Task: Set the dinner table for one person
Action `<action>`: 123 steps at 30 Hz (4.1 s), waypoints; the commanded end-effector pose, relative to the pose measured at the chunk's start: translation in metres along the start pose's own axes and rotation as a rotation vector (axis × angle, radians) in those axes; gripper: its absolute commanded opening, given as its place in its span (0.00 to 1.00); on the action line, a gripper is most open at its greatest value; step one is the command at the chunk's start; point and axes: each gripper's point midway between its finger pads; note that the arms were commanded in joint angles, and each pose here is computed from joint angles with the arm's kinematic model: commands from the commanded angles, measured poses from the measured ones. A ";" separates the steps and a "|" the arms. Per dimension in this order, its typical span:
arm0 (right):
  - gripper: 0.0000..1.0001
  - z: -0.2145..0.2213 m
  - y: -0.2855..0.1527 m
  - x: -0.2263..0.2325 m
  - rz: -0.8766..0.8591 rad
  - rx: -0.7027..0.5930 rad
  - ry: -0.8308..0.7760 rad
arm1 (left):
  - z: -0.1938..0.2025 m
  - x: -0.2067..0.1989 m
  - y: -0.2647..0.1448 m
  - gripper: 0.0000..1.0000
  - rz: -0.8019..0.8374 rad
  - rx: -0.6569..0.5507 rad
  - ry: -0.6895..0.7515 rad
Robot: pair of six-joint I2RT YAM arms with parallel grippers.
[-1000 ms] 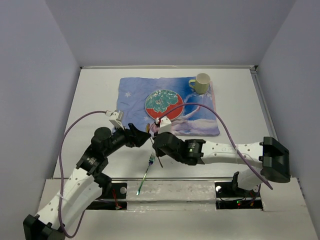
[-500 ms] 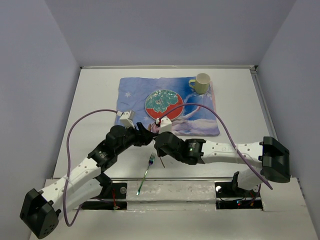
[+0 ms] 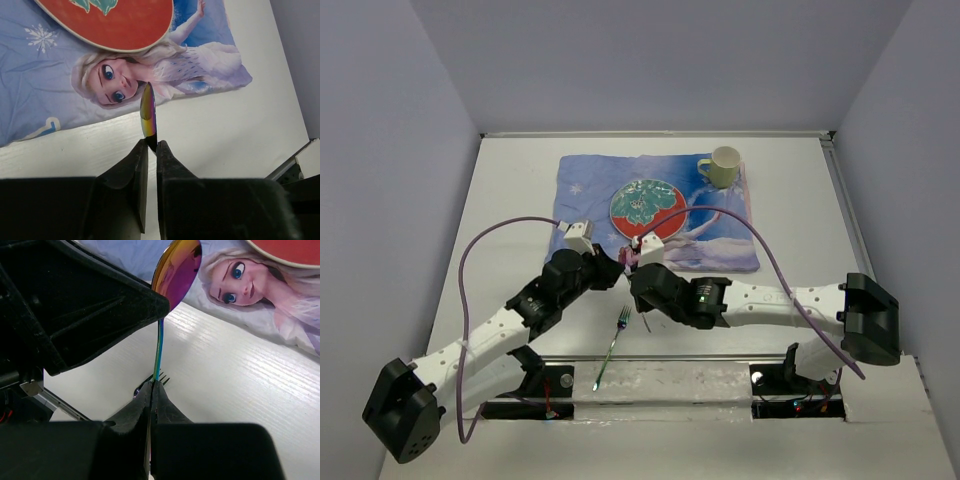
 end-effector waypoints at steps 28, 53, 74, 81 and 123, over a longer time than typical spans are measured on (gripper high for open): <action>0.61 -0.015 -0.026 0.012 -0.159 0.002 0.096 | -0.055 -0.028 -0.019 0.00 0.142 -0.291 -0.135; 0.00 -0.075 0.006 -0.035 -0.052 -0.121 0.208 | -0.047 -0.014 -0.035 0.74 0.089 -0.290 -0.153; 0.00 -0.141 0.100 -0.246 0.237 -0.007 0.180 | 0.044 0.030 -0.033 0.92 -0.087 0.005 -0.172; 0.00 -0.137 0.122 -0.269 0.236 0.073 0.161 | 0.084 0.033 -0.034 0.89 -0.161 0.164 -0.111; 0.51 -0.129 0.041 -0.147 -0.030 -0.094 0.212 | 0.181 0.015 -0.066 0.19 -0.392 0.577 0.280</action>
Point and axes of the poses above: each gripper's point midway between its finger pads, its own y axis out along the fingers, its own x axis along the line the jaws close on, z = x × y, and after that the axes turned 9 degrees about y, right-handed
